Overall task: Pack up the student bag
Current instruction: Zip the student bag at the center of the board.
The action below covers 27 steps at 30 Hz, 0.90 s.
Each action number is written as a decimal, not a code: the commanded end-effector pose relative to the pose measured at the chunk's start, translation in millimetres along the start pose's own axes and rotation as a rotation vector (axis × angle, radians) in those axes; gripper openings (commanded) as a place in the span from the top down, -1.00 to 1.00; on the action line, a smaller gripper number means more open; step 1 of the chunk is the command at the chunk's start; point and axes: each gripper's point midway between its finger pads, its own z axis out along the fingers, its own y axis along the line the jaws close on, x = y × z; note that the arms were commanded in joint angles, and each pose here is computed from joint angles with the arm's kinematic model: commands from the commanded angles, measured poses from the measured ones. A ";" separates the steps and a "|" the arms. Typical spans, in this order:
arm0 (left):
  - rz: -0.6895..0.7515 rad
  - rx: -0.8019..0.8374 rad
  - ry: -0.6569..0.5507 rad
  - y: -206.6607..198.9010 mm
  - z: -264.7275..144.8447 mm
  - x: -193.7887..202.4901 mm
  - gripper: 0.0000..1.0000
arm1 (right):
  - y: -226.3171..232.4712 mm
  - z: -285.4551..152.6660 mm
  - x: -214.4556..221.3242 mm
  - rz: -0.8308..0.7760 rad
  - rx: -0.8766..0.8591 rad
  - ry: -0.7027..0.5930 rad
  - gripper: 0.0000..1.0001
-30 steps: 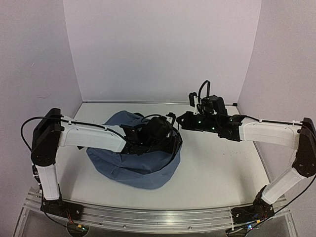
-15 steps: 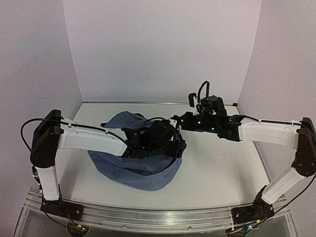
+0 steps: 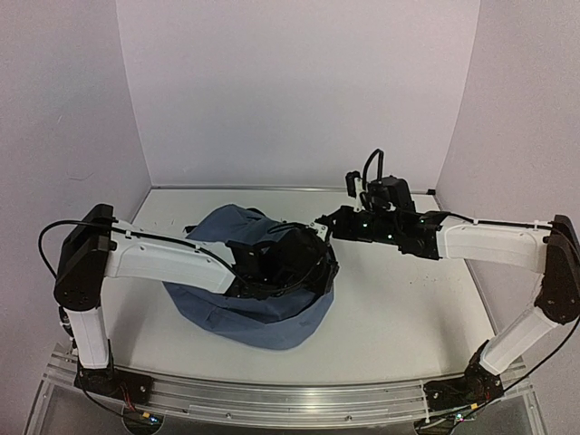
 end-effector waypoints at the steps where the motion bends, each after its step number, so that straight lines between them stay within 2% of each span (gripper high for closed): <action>1: 0.027 -0.038 -0.015 -0.9 -1.6 -7.2 0.06 | 18.3 -6.3 -35.4 0.009 -0.038 -0.116 1.00; 9: 0.020 -0.031 0.015 -1.3 -0.5 2.8 0.52 | 3.6 -9.5 -41.2 0.052 0.046 -0.151 1.00; 14: -0.017 0.048 0.004 -8.5 -7.8 5.5 0.96 | -6.7 -7.9 -41.8 0.073 0.106 -0.155 1.00; 20: -0.008 0.205 -0.037 -25.5 -29.3 0.9 1.00 | -6.4 3.5 -41.3 0.062 0.114 -0.133 1.00; 27: 0.051 0.399 -0.001 -47.0 -51.8 16.5 0.99 | 5.5 26.1 -51.4 0.039 0.088 -0.126 1.00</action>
